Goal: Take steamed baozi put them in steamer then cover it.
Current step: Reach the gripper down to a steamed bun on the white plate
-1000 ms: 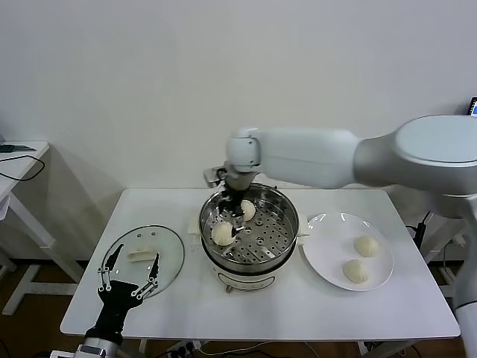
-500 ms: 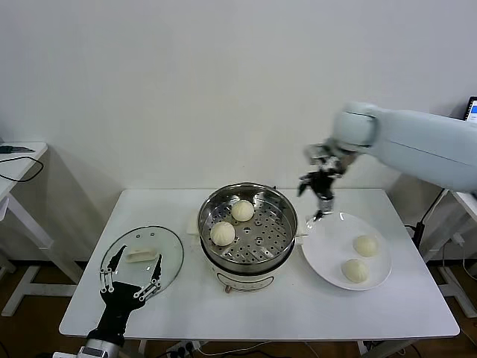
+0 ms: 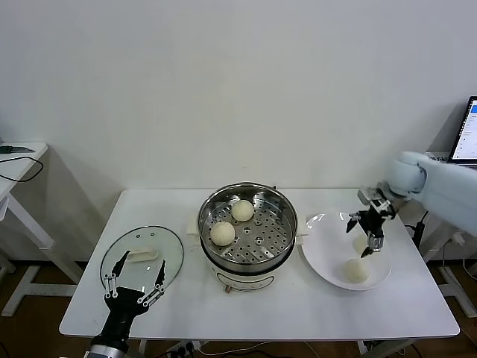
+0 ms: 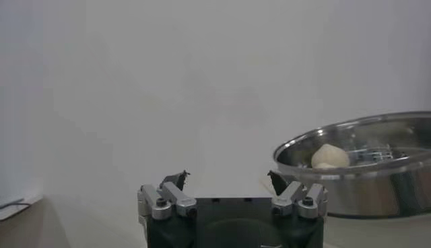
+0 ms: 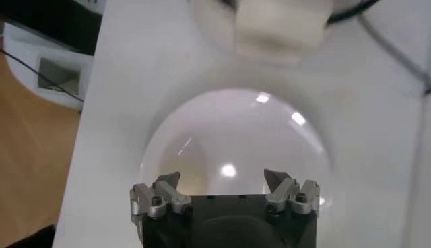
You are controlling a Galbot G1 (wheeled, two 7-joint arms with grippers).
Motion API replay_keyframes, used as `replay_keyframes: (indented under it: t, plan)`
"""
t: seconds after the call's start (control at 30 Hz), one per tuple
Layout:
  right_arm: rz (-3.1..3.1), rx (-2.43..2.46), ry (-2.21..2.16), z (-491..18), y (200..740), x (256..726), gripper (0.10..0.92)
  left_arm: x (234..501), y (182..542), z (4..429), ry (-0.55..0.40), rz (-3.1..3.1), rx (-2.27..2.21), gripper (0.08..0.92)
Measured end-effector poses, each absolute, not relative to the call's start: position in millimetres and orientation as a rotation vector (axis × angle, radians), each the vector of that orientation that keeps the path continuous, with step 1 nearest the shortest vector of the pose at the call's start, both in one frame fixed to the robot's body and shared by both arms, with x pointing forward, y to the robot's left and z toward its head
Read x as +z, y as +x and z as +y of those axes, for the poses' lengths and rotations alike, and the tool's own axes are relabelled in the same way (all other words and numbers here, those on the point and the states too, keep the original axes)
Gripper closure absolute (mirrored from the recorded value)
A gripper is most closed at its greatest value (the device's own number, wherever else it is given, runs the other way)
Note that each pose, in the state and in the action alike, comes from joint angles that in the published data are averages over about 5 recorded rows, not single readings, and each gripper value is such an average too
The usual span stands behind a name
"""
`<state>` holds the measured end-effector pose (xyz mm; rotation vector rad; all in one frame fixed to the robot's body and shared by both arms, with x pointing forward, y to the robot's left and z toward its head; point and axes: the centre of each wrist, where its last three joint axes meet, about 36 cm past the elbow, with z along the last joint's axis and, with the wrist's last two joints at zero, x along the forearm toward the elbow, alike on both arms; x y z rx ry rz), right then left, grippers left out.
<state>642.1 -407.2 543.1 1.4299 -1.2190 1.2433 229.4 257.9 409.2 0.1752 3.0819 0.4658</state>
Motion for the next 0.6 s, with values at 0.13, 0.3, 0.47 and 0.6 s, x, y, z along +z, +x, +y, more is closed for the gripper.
replay_keyframes:
  t: [0.13,0.3,0.47,0.6]
  plan:
    - [-1.207,1.223,1.428,-412,638,518,0.2,408,229,260,0.172,3.084,0.476,0.177]
    - [-1.199,1.209,1.426,-414,634,494,0.2,406,226,260,0.172,3.086,0.48,0.177]
    - [-1.195,1.203,1.423,-415,632,478,0.2,406,225,260,0.171,3.086,0.48,0.177]
    - [-1.192,1.2,1.425,-414,630,470,0.213,406,225,260,0.169,3.085,0.48,0.177]
